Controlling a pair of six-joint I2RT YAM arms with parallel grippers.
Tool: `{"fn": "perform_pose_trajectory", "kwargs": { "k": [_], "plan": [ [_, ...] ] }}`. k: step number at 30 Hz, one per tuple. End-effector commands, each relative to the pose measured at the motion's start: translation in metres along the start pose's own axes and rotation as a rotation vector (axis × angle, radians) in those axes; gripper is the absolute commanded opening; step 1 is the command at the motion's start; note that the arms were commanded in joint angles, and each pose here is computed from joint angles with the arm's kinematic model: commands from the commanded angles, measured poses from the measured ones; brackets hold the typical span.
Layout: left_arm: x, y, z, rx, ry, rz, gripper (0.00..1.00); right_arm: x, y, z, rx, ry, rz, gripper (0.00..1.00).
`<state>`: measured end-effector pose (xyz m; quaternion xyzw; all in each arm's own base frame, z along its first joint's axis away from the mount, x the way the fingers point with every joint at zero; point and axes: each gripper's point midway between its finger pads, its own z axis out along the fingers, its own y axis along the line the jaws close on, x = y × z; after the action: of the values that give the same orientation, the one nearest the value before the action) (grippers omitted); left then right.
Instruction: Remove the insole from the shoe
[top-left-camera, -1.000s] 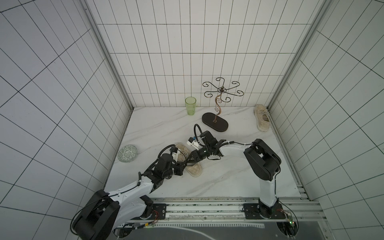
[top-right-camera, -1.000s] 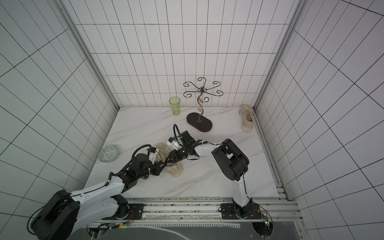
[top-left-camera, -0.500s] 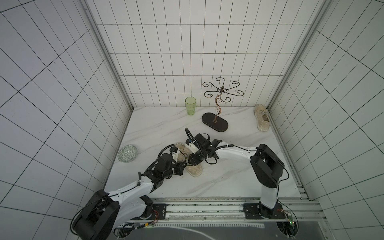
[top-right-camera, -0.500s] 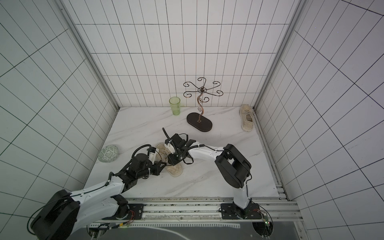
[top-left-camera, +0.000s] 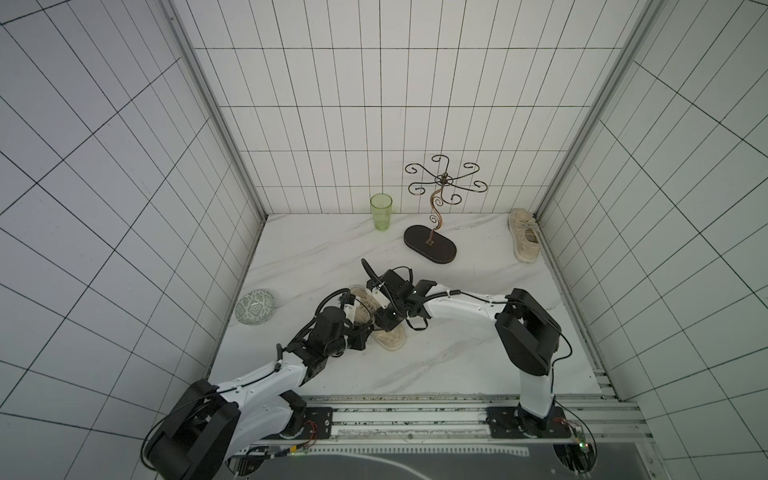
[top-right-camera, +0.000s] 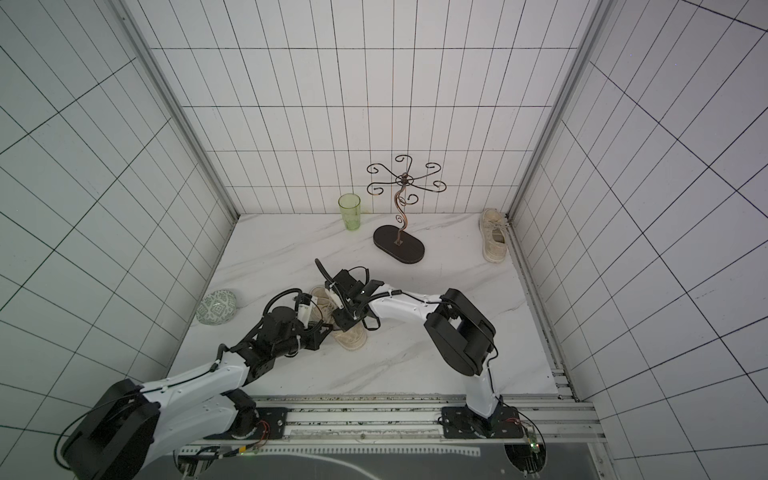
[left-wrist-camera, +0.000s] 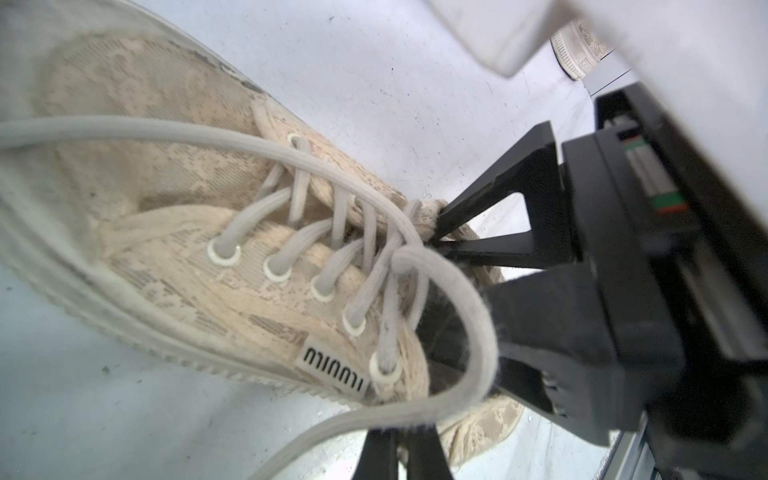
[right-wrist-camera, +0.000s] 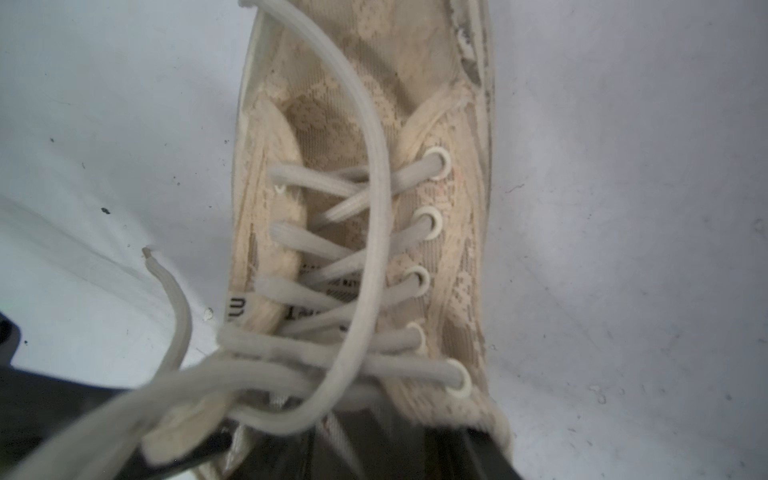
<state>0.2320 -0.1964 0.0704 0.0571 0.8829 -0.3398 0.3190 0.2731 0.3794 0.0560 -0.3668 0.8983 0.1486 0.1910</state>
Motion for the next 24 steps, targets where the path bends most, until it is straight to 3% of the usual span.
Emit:
{"fn": "perform_pose_trajectory", "kwargs": {
  "k": [1, 8, 16, 24],
  "plan": [
    [0.024, 0.017, -0.001, -0.055, 0.074, -0.022, 0.0, 0.013, -0.078, 0.009, 0.324, 0.067, -0.004, 0.49],
    [0.024, 0.018, -0.001, -0.055, 0.075, -0.024, 0.0, 0.025, -0.085, 0.016, 0.338, 0.102, -0.028, 0.51],
    [0.024, 0.018, -0.001, -0.056, 0.076, -0.023, 0.0, 0.089, -0.061, 0.057, 0.059, 0.351, 0.012, 0.51],
    [0.024, 0.018, 0.0, -0.058, 0.075, -0.025, 0.0, 0.138, -0.017, 0.067, -0.239, 0.483, 0.089, 0.49]
  ]
}}
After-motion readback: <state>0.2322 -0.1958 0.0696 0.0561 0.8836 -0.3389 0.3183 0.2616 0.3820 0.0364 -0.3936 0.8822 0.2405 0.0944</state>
